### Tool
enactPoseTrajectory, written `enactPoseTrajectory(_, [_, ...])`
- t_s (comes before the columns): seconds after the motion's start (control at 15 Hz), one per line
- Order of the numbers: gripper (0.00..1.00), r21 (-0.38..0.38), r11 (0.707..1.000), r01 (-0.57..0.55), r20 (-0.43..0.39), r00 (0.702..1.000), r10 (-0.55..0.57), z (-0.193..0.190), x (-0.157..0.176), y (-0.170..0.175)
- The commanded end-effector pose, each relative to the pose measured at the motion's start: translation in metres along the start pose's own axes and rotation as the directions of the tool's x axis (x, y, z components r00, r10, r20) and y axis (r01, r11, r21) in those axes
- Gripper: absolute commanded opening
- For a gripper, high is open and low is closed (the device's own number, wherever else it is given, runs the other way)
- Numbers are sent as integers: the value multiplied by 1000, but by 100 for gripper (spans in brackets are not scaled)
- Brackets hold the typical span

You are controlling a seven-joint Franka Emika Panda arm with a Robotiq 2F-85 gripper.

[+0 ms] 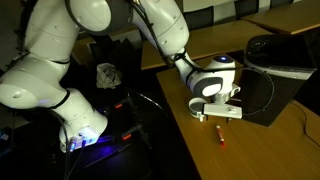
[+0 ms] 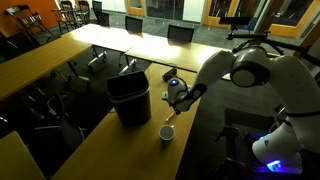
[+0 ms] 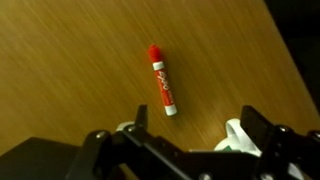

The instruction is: Put the marker in the mug

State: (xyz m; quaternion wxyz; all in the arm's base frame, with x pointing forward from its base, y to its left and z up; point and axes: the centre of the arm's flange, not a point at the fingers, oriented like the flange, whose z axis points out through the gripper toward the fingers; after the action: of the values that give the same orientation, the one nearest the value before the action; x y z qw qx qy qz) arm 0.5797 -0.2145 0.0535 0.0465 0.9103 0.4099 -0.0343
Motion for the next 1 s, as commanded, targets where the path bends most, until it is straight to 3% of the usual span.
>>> enactPoseTrajectory(0.0, [100, -42, 990, 135, -14, 991, -135, 30, 18, 28])
enactPoseTrajectory(0.53, [100, 2, 971, 240, -17, 971, -240, 87, 33, 30])
enactPoseTrajectory(0.8, [91, 24, 965, 261, -6, 965, -261, 104, 33, 34])
enactPoseTrajectory(0.93, [91, 30, 963, 268, 2, 963, -268, 112, 35, 33])
